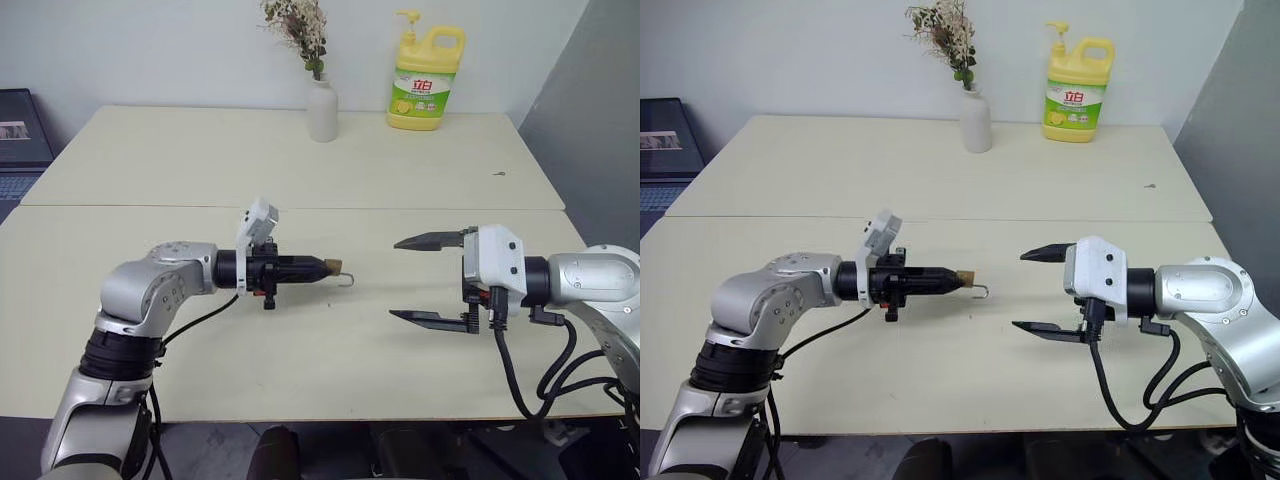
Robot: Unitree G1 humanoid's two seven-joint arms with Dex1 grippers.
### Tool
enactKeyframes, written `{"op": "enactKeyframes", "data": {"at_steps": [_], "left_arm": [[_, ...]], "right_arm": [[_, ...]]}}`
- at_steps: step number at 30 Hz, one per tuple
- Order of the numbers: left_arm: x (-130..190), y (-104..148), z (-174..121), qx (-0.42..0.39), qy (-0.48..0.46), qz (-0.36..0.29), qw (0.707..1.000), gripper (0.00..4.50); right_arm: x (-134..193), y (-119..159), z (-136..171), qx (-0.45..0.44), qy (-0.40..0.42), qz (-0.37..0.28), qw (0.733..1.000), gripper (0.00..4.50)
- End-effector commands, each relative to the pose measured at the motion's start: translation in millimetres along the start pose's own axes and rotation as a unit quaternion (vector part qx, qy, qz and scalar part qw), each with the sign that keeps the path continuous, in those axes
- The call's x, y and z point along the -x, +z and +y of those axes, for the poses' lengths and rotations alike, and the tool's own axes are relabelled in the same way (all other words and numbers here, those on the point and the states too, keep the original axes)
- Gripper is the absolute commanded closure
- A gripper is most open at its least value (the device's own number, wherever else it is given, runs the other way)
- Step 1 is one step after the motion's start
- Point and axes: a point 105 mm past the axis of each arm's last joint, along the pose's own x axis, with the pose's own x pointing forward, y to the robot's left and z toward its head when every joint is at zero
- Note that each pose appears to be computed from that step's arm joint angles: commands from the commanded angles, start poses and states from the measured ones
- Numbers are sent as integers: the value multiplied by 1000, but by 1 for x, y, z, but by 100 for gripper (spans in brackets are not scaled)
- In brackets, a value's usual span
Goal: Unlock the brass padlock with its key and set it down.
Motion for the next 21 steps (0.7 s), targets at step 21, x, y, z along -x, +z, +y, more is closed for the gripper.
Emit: {"op": "enactKeyframes", "data": {"at_steps": [21], "left_arm": [[-4,-47,27,39,111,60,991,331]], "right_arm": [[-8,-16,23,8,43,32,999,0]]}}
